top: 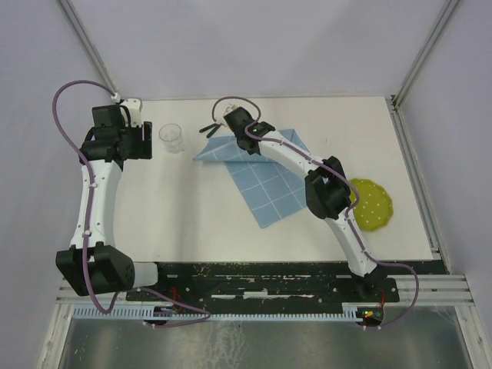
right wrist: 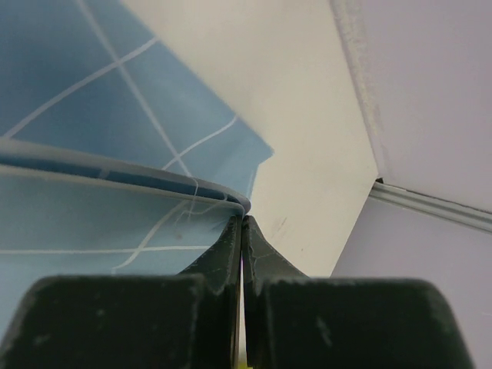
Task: Set the dinner table for one person
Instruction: Flatten out the napkin at the center of the board.
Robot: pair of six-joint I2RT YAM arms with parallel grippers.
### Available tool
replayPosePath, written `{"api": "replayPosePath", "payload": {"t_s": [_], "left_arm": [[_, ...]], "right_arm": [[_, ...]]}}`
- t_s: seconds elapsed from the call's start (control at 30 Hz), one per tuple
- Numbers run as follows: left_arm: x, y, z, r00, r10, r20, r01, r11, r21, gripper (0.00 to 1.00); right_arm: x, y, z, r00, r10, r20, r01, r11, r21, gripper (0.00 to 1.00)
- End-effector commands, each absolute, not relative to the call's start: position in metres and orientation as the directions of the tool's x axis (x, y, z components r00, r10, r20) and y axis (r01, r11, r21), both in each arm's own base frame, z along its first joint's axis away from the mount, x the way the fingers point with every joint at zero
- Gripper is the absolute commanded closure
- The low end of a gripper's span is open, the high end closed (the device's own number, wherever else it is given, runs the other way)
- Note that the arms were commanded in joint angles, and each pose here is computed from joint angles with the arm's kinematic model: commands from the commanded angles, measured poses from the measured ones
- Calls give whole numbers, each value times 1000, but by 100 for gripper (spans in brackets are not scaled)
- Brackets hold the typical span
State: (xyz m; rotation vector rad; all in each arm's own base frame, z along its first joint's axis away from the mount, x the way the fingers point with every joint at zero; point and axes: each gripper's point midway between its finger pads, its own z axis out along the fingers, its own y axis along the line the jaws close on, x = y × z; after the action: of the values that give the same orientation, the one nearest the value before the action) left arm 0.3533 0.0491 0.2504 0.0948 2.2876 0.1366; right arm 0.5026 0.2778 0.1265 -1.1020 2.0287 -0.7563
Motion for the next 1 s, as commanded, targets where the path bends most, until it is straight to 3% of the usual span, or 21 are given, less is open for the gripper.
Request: {"api": "replayPosePath", "payload": {"t_s": [0.0, 0.33, 0.5, 0.97], "left_arm": [[356, 50, 271, -615, 163, -772, 55, 985, 164, 28], [358, 46, 264, -630, 134, -765, 56, 990, 128, 28], [355, 47, 256, -646, 137, -751, 59, 990, 130, 28], [345, 49, 233, -693, 151, -704, 73, 987, 140, 28]], "right_arm": [[558, 263, 192, -363, -808, -464, -231, 560, -796, 98], [607, 262, 211, -291, -803, -521, -68, 560, -826, 98], [628, 274, 189, -241, -825, -512, -3, 528, -849, 98], [649, 272, 176, -111, -787, -607, 212, 578, -788, 98]]}}
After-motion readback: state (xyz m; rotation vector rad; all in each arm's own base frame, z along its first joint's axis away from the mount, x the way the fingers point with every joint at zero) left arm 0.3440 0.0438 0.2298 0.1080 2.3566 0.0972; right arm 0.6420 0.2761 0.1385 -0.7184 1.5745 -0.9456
